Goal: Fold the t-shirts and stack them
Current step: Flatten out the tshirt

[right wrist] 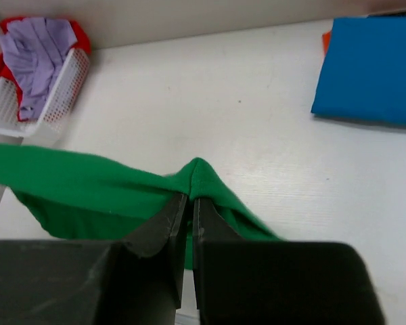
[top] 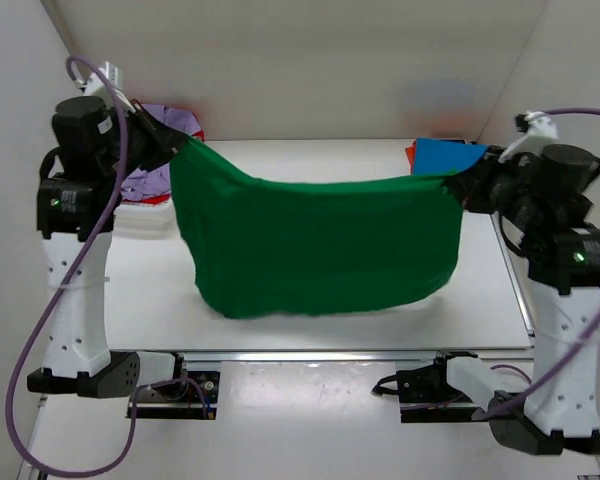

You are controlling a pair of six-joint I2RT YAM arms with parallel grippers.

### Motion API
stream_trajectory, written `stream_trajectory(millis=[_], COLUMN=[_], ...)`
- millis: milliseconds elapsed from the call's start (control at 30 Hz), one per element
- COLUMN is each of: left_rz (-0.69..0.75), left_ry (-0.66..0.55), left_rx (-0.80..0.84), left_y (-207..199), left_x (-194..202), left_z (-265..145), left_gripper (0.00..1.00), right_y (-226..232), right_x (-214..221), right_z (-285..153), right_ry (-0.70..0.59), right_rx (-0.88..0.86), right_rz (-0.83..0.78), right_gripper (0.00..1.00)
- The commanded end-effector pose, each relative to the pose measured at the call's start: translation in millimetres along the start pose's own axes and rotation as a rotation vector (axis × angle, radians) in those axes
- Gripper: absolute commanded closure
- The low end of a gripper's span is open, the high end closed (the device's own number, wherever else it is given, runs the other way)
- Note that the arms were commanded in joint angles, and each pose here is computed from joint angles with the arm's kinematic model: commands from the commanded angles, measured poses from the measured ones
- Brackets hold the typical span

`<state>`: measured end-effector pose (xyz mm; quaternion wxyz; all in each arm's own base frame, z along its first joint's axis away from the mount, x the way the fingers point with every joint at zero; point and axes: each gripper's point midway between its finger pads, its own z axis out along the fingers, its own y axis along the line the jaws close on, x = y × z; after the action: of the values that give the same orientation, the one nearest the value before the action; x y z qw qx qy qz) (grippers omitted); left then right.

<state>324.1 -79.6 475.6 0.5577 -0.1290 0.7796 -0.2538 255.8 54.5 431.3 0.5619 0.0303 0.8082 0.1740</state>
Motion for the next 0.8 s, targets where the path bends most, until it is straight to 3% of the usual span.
stream_trajectory(millis=[0, 133, 200, 300, 367, 400, 500, 600, 667, 767], left_rz=[-0.012, 0.014, 0.046, 0.087, 0.073, 0.072, 0.073, 0.092, 0.092, 0.075], left_ry=[0.116, 0.134, 0.073, -0.065, -0.18, -0.27, -0.416, -0.44, -0.412, -0.304], left_rx=[-0.045, -0.098, -0.117, -0.124, -0.076, -0.028, 0.026, 0.032, 0.04, 0.057], left_y=[31.9, 58.4, 54.3, 29.2, 11.7, -4.4, -18.2, -20.1, -18.4, 1.0], left_x=[39.2, 49.7, 29.1, -30.3, -77.3, -105.5, -137.7, -127.4, -108.4, -48.3], left_z=[61.7, 103.9, 117.3, 121.5, 106.2, 92.0, 48.9, 23.3, 20.6, 23.2], left_gripper=[1.0, 1.0, 1.0, 1.0, 1.0, 1.0, 1.0, 1.0, 1.0, 1.0], right_y=[-18.4, -31.5, -36.8, -21.1, -0.9, 1.8, -1.7, -27.7, -41.7, -66.2], right_x=[32.3, 55.2, 48.0, -5.0, -66.5, -79.4, -112.7, -93.3, -58.1, -2.5], right_z=[72.9, 129.6, 150.3, 160.6, 152.0, 147.2, 137.6, 145.2, 154.4, 162.1], right_ry=[0.129, 0.196, 0.198, 0.115, -0.029, -0.058, -0.142, -0.092, -0.016, 0.063], right_rx=[-0.002, 0.016, 0.013, 0.008, -0.014, -0.017, -0.039, -0.027, -0.013, 0.005], right_rz=[0.004, -0.019, -0.021, -0.056, -0.089, -0.088, -0.067, -0.022, -0.004, 0.031], right_gripper=[0.99, 1.0, 1.0, 1.0, 1.0, 1.0, 1.0, 1.0, 1.0, 1.0])
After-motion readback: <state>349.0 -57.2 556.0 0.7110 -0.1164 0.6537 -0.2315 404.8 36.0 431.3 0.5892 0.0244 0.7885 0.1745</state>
